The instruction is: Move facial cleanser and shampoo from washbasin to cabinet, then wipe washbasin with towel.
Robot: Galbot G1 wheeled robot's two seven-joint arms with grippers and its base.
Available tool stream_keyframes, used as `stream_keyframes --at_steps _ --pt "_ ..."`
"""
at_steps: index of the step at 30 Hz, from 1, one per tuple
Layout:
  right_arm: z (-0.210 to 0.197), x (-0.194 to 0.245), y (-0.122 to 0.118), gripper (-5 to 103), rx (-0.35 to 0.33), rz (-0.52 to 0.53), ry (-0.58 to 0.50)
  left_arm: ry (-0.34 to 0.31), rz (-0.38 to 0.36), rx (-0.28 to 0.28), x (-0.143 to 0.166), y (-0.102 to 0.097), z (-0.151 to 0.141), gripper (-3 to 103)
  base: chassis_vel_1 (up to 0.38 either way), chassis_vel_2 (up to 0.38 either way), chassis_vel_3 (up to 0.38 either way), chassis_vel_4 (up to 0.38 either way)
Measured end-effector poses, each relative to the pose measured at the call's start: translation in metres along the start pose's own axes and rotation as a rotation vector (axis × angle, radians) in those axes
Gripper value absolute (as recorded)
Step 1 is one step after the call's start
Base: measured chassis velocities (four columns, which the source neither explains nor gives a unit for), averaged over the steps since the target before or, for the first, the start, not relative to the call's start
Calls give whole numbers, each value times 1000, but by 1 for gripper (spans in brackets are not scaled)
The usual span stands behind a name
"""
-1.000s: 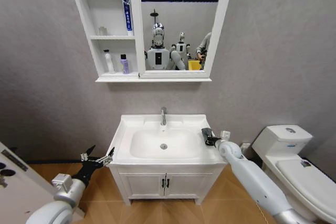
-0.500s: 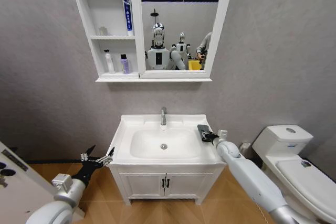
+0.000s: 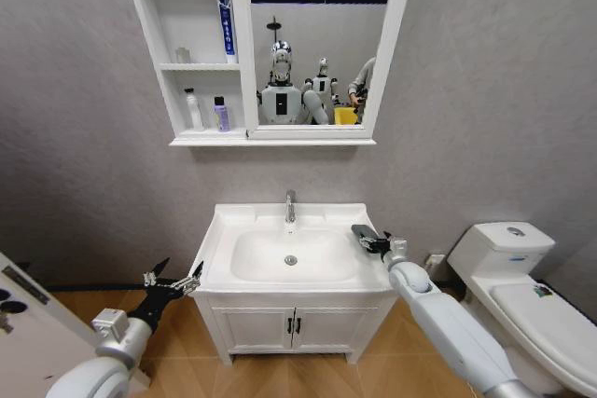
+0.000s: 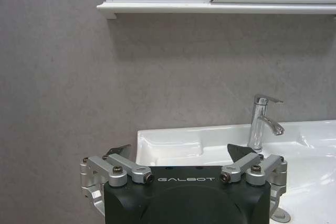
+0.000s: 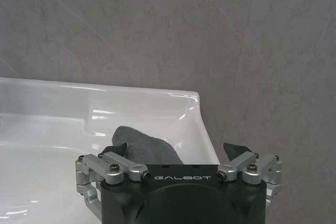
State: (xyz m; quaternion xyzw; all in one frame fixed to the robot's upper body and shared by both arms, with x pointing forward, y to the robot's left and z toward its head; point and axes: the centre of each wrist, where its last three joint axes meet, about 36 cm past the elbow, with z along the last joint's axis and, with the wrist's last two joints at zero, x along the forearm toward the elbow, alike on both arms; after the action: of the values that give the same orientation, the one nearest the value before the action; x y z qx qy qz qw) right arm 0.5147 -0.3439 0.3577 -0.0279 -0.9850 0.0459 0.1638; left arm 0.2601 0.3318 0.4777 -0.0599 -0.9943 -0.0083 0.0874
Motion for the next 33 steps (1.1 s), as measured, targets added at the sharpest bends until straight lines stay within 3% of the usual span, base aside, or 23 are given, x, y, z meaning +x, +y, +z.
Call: stream_keyframes --at_steps 10,16,20,23,33 --pt "-5 -1 3 100 18 23 2 0 0 0 0 0 0 100 0 0 0 0" --pt "-11 23 0 100 11 31 -31 0 0 0 0 0 0 100 0 0 0 0" --pt "-20 68 -3 100 -3 -1 -112 0 0 0 0 0 0 100 0 0 0 0" --pt "-12 105 -18 100 50 -2 -191 0 0 0 0 0 0 100 0 0 0 0" --pt "13 282 -62 100 122 193 -214 0 0 0 0 0 0 100 0 0 0 0"
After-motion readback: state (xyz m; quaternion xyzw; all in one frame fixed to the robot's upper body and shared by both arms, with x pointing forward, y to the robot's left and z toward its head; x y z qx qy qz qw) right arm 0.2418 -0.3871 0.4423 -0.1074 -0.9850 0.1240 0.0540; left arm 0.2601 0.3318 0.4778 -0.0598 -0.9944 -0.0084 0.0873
